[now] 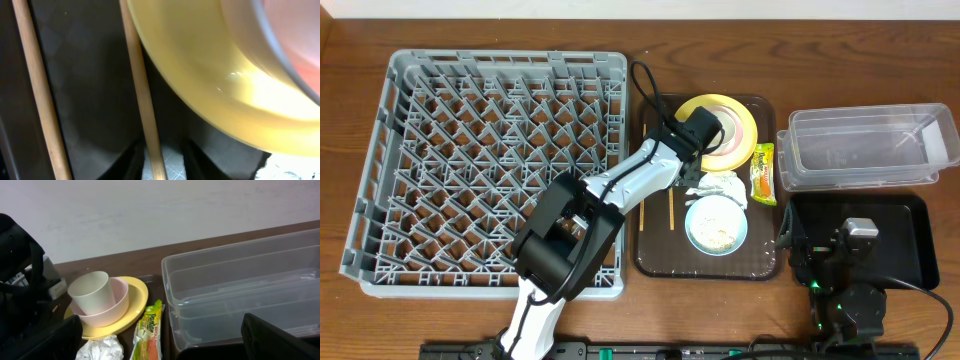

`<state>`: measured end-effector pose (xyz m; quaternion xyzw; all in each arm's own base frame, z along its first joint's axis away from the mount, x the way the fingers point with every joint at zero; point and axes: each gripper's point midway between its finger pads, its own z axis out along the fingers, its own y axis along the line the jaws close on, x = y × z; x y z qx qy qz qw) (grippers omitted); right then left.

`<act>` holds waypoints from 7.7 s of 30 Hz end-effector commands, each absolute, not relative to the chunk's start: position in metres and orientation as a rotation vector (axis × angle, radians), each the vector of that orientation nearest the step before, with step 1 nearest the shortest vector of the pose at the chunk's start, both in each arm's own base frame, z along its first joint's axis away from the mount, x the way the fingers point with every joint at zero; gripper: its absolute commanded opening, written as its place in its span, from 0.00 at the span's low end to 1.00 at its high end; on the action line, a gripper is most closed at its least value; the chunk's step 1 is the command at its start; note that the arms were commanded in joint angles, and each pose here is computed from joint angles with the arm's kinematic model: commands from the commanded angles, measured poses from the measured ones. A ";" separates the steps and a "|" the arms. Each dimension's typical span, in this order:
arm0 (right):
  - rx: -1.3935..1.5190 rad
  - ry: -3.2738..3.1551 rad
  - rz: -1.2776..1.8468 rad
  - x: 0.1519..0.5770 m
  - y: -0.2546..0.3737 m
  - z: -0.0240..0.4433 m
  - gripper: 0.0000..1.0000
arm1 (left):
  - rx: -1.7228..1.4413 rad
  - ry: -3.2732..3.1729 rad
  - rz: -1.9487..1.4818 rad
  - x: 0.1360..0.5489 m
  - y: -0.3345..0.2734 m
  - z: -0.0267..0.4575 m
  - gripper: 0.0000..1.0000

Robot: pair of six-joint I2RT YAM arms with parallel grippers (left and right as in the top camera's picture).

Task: Sort waste into correct bins and load items into the dishwasher rack
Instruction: 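Close the left gripper on one wooden chopstick and lift it, then carry the chopstick to the rack and insert it upright, then move the left gripper back to the remaining chopstick on the tray, then grasp the second wooden chopstick with the left gripper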

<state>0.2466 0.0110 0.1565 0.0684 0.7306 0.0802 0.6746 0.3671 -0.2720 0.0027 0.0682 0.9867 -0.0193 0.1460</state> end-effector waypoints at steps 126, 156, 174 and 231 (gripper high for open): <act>0.162 1.646 0.164 0.247 0.008 0.155 0.99 | 0.150 2.749 0.414 0.350 -0.217 0.025 0.06; 0.162 1.646 0.164 0.247 0.008 0.155 0.99 | 0.161 2.725 0.569 0.352 -0.205 -0.008 0.06; 0.162 1.646 0.164 0.247 0.008 0.155 0.99 | 0.331 2.829 0.305 0.341 -0.244 -0.001 0.07; 0.162 1.646 0.164 0.247 0.008 0.155 0.99 | 0.154 2.798 0.009 0.347 -0.235 -0.011 0.12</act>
